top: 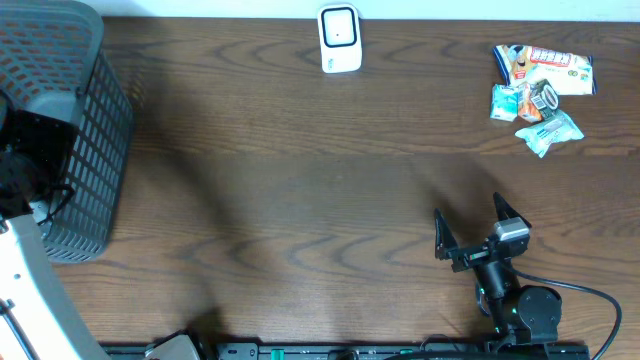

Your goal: Scan the item barcode

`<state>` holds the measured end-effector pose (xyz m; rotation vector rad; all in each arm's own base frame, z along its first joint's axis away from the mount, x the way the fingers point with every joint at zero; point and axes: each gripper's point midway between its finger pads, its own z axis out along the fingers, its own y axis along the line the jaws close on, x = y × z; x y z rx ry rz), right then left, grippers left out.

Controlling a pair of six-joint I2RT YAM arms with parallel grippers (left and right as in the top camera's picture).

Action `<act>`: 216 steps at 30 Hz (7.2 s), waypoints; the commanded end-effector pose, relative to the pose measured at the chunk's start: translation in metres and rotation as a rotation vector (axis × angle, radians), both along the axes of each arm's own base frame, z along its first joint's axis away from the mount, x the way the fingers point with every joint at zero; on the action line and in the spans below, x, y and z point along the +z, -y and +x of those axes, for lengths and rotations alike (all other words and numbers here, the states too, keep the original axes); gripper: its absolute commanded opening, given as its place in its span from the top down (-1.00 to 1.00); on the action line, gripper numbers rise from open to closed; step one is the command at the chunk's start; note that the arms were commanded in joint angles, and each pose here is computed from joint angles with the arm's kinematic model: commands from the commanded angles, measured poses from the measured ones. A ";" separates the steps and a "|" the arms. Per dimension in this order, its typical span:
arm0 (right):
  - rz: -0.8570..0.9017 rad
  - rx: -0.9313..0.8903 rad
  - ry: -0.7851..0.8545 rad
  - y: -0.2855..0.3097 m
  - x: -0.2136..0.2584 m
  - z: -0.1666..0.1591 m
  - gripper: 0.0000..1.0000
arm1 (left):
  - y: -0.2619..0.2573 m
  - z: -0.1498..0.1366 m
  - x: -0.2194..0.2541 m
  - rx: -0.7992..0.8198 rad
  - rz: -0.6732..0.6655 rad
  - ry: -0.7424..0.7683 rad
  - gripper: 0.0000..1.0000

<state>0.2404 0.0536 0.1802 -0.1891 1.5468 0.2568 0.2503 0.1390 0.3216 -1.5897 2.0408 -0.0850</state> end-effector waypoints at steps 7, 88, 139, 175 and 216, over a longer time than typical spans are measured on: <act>-0.099 -0.016 -0.019 0.004 -0.012 0.000 -0.99 | -0.002 -0.001 0.000 0.008 0.004 -0.002 -0.95; -0.058 -0.205 -0.086 0.035 -0.024 0.005 -0.99 | -0.002 -0.001 0.000 0.008 0.003 -0.002 -0.96; -0.058 -0.205 -0.086 0.035 -0.024 0.005 -0.98 | 0.118 0.018 -0.015 -0.777 0.303 0.073 -0.95; -0.058 -0.205 -0.086 0.035 -0.024 0.005 -0.98 | 0.165 -0.040 -0.070 -1.086 0.707 0.590 -0.95; -0.058 -0.205 -0.086 0.035 -0.024 0.005 -0.99 | 0.154 -0.006 -0.117 -0.823 0.868 0.955 -0.96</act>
